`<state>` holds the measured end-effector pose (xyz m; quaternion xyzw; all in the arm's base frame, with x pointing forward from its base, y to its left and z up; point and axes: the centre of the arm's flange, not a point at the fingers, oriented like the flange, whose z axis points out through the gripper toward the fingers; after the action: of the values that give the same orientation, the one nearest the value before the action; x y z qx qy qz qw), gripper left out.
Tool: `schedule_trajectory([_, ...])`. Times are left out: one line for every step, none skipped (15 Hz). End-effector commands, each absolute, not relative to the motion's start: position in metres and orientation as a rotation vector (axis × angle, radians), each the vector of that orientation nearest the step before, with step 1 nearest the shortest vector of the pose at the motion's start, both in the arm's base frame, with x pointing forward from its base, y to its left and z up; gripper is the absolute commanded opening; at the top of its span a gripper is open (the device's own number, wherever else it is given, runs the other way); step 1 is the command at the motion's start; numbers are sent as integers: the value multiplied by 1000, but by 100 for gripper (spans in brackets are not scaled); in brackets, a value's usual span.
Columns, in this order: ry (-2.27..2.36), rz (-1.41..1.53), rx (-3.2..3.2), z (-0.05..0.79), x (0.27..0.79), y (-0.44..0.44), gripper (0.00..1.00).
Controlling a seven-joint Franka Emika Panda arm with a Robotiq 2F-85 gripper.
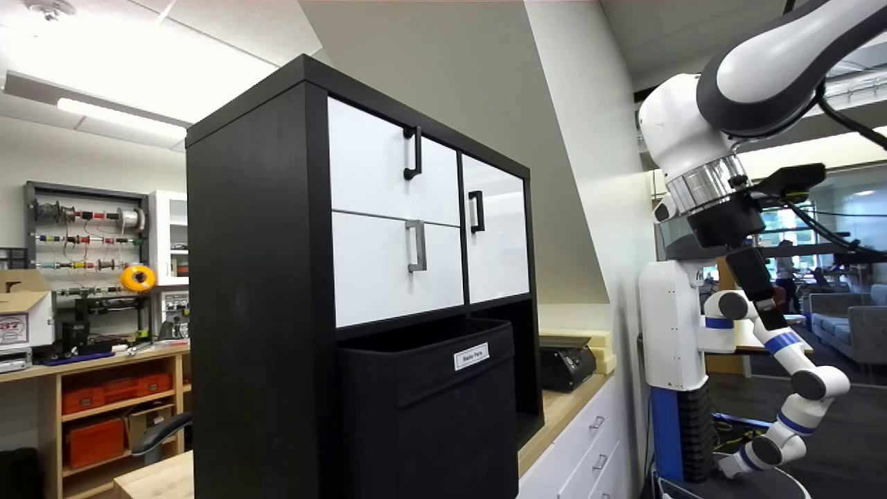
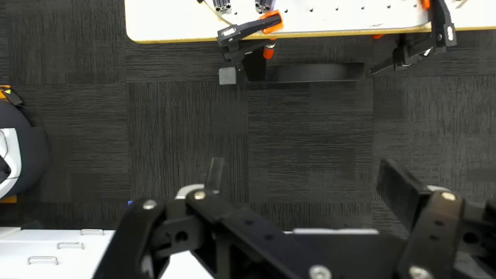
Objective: Open the bottom drawer of the black and white cabinet
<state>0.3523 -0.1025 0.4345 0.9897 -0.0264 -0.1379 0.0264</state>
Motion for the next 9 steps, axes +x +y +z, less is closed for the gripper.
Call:
schedule_trajectory([-81,-426,3058,435,352,-102,100])
schedule_trajectory([-82,-426,3058,435,352,-102,100])
schedule_trajectory([-81,-426,3058,435,352,-102,100])
schedule_trajectory([-82,-426,3058,435,352,-102,100])
schedule_trajectory([-81,-429,3059,435,354,-101,100])
schedule_trajectory([-65,-428,3061,435,356,-99,100])
schedule_trajectory([-59,-416,3062,436,358,-97,100])
schedule_trajectory([-47,-402,3064,437,360,-95,100])
schedule_trajectory([-35,-377,3066,439,364,-92,100])
